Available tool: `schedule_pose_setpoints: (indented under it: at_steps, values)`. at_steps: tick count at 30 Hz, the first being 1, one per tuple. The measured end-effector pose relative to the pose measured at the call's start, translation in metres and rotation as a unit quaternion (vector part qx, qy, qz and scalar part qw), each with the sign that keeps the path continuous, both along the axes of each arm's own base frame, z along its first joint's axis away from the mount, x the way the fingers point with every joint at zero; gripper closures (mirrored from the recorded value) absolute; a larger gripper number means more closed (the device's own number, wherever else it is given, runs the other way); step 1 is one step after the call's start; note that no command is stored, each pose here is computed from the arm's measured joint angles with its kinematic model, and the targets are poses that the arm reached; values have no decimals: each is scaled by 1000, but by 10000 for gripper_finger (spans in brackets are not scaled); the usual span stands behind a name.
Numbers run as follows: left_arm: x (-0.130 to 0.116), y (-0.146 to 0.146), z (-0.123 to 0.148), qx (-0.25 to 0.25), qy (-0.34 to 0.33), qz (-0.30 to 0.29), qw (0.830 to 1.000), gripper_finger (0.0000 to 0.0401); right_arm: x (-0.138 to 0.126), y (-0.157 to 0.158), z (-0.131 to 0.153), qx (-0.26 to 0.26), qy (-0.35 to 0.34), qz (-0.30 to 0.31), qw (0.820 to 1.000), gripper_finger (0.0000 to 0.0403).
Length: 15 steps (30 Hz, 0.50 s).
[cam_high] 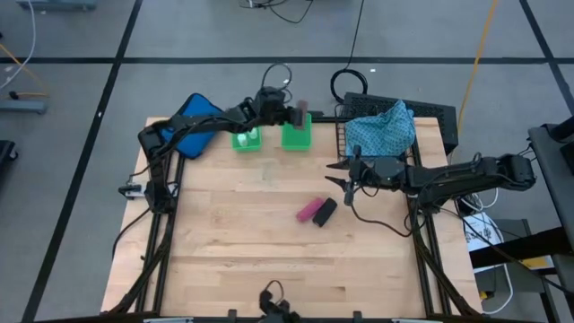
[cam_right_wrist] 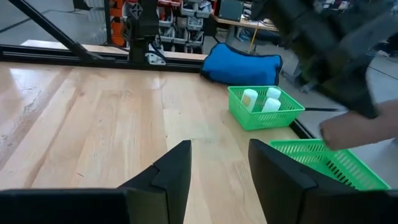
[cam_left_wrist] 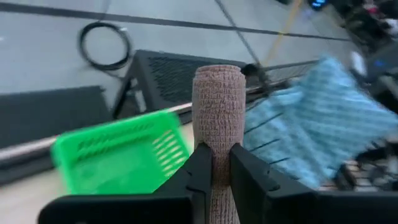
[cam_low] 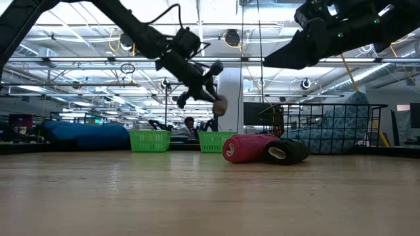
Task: Pick & place medical supplies in basket/bin
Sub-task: Put the brown bandage into the right green bin
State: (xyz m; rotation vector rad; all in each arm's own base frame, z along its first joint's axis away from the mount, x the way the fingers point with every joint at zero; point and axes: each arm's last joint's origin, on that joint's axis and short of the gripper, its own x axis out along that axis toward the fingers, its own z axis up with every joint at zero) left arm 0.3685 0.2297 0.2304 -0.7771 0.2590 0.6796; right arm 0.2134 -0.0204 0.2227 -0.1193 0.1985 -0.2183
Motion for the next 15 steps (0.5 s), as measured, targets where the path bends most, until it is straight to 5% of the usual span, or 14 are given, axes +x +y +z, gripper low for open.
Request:
schedule_pose_setpoints:
  at_steps: [15]
  values:
    - [1,-18,-24,-12,-5,35,999,351,0,0,3,-3,-13,0,1000,263]
